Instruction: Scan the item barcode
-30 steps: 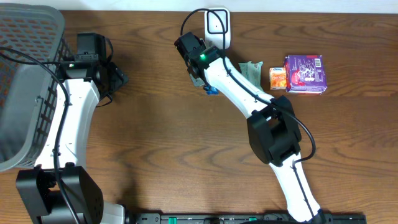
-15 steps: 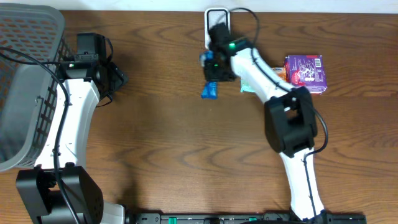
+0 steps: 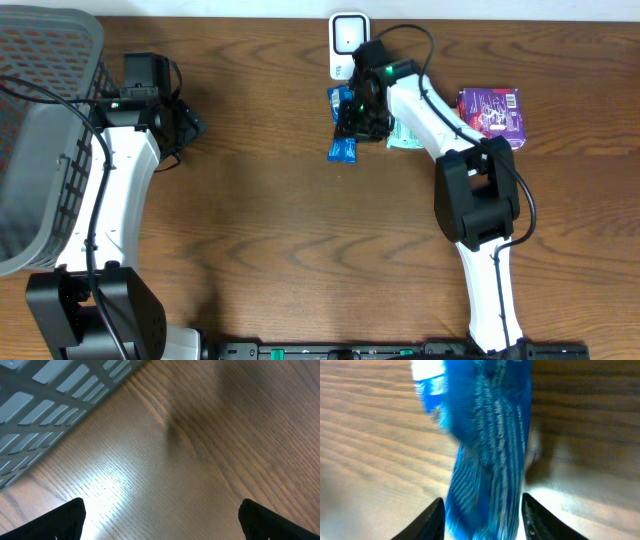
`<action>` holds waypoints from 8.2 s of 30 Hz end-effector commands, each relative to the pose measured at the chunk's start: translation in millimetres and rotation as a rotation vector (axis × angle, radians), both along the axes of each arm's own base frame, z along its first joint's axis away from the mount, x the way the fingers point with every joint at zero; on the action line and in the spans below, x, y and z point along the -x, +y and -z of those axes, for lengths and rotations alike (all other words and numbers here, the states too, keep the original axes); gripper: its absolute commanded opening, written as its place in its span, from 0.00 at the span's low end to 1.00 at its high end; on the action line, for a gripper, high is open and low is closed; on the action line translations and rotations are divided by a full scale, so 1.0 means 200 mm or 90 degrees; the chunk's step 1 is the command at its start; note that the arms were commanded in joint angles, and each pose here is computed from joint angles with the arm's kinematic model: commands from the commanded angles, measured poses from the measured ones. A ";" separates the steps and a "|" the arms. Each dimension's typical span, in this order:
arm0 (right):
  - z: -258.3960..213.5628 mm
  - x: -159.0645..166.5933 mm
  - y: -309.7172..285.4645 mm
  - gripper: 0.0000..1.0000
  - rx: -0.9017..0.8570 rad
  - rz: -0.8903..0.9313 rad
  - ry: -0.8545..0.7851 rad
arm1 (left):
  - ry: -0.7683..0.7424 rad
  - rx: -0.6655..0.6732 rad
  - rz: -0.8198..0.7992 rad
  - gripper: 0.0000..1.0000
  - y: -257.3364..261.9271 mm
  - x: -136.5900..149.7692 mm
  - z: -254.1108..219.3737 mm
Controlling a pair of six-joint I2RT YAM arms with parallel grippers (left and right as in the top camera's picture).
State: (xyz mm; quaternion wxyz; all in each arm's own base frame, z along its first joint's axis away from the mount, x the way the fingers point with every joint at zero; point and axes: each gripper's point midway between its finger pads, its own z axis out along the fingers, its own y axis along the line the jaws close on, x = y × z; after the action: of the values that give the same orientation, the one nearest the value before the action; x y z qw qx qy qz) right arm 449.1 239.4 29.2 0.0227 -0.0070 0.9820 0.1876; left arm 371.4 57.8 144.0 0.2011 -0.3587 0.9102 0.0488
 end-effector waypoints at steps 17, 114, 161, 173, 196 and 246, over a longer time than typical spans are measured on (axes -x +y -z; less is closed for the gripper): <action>-0.57 -0.21 -0.33 0.99 0.033 0.005 -0.112 | 0.002 -0.005 -0.011 0.98 0.01 0.00 0.01; -0.37 -0.19 -1.57 0.75 0.251 0.171 -0.117 | 0.002 -0.005 -0.011 0.98 0.01 0.00 0.01; -0.26 -0.12 -1.71 0.01 0.073 0.251 -0.223 | 0.002 -0.005 -0.011 0.98 0.01 0.00 0.01; -0.78 0.09 -2.02 0.01 0.782 0.431 -0.278 | 0.002 -0.005 -0.011 0.98 0.01 0.00 0.01; -0.10 -0.17 -1.20 0.61 0.533 0.184 -0.249 | 0.002 -0.005 -0.011 0.98 0.01 0.00 0.01; 0.12 -0.02 -1.55 0.59 -0.200 0.209 -0.271 | 0.002 -0.005 -0.011 0.98 0.01 0.00 0.01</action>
State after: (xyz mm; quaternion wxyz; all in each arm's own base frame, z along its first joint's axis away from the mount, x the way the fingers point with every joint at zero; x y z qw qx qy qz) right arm 462.6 -92.8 22.1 0.2911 0.1055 0.9120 0.2689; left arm 371.4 57.8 144.0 0.2011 -0.3587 0.9102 0.0488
